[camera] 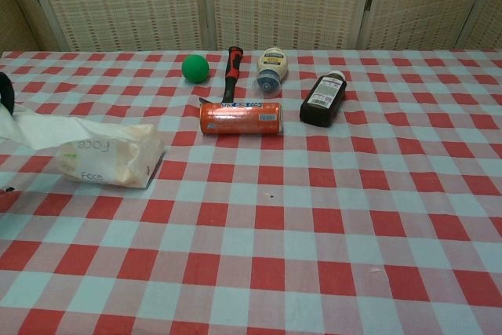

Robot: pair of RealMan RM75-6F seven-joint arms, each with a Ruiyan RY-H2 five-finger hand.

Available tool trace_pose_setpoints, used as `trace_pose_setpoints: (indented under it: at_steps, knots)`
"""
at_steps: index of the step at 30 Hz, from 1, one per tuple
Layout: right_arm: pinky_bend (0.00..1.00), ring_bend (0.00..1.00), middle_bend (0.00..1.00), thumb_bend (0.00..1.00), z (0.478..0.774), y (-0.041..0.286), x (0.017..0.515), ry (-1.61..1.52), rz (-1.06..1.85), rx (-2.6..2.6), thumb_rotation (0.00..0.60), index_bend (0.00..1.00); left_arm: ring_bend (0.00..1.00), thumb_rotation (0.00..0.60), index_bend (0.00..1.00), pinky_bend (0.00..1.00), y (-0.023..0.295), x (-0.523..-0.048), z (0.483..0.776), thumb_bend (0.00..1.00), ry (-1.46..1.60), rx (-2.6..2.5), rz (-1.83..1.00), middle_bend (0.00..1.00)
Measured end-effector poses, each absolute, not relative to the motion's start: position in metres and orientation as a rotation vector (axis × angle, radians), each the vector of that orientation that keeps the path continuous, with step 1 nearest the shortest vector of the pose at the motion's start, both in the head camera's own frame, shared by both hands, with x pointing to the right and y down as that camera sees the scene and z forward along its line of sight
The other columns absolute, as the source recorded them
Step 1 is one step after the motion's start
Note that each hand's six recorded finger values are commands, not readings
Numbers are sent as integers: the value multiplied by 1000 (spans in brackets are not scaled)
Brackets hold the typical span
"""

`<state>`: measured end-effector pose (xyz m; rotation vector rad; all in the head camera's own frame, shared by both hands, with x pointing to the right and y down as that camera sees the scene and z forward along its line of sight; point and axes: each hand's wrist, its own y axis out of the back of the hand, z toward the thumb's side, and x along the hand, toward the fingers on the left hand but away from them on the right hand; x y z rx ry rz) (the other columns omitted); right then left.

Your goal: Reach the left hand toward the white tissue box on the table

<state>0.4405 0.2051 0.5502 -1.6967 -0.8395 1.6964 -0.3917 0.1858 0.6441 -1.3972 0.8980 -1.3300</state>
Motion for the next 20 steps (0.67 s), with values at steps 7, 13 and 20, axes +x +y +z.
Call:
trace_pose_setpoints:
  at_steps: [7,13,20]
  knots:
    - [727,461,675,688,554,206,440,-822,1712,-1696,600,785,961,600,749,993,224,-464,606,533,854,-1244,-1536,998]
    - [727,461,675,688,556,207,440,-812,1721,-1692,600,785,962,600,613,993,239,-478,603,488,893,-1228,-1587,968]
    - [727,461,675,687,557,205,441,-817,1722,-1688,600,785,949,600,222,990,248,-473,606,401,960,-1339,-1581,891]
